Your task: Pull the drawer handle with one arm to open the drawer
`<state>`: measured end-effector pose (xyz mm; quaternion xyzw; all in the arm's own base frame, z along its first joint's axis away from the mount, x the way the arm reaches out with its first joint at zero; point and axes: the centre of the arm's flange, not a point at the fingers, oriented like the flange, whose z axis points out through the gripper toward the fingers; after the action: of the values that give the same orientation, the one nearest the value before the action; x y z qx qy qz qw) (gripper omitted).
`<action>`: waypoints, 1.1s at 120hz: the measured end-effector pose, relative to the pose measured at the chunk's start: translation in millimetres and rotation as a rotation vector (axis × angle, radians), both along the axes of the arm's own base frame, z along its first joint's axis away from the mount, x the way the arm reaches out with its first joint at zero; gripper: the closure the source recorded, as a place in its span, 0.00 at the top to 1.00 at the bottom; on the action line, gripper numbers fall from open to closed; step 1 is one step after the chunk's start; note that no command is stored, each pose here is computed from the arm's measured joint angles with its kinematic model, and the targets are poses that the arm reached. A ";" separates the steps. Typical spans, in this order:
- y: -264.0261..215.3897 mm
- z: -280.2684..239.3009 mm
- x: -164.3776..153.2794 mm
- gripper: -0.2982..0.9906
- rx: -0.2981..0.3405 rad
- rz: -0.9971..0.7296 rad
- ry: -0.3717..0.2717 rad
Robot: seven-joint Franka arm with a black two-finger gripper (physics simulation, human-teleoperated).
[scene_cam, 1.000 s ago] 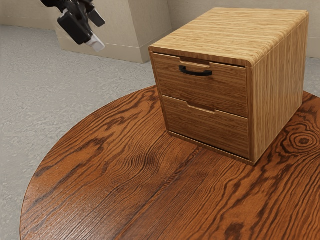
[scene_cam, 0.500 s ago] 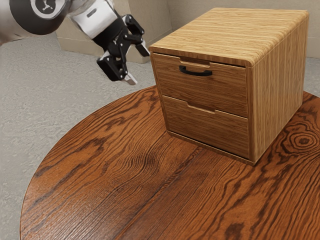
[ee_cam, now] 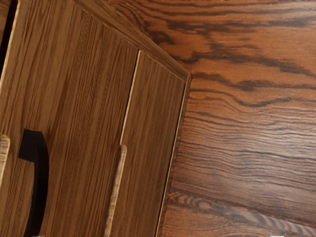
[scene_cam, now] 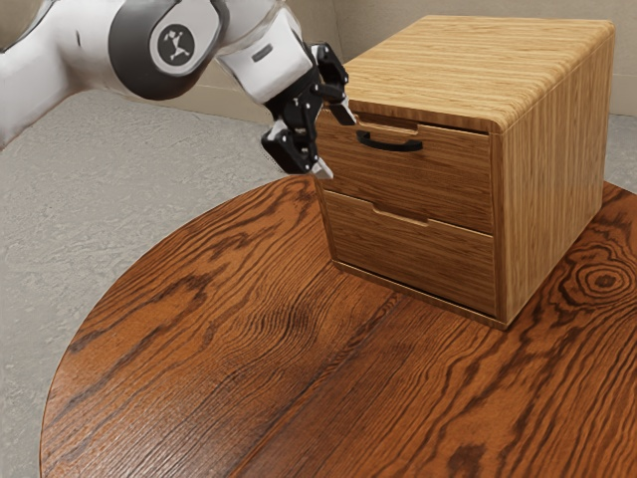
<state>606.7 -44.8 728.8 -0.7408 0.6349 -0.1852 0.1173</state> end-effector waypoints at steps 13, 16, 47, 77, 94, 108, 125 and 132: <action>-9.2 -12.7 17.7 0.66 -0.008 0.001 -0.004; -8.5 -15.4 21.0 0.66 -0.002 0.005 -0.006; 3.1 -28.2 42.4 0.61 0.036 -0.002 -0.055; 5.6 -28.9 62.5 0.56 0.026 -0.038 -0.115; 5.0 -34.5 68.2 0.53 0.031 -0.059 -0.124; 7.9 -41.1 72.6 0.51 0.042 -0.072 -0.122; 11.2 -47.2 76.6 0.49 0.058 -0.085 -0.119; 12.4 -50.2 78.4 0.49 0.062 -0.090 -0.117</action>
<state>685.1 -32.4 678.6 -0.6954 0.6652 -0.2136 0.1684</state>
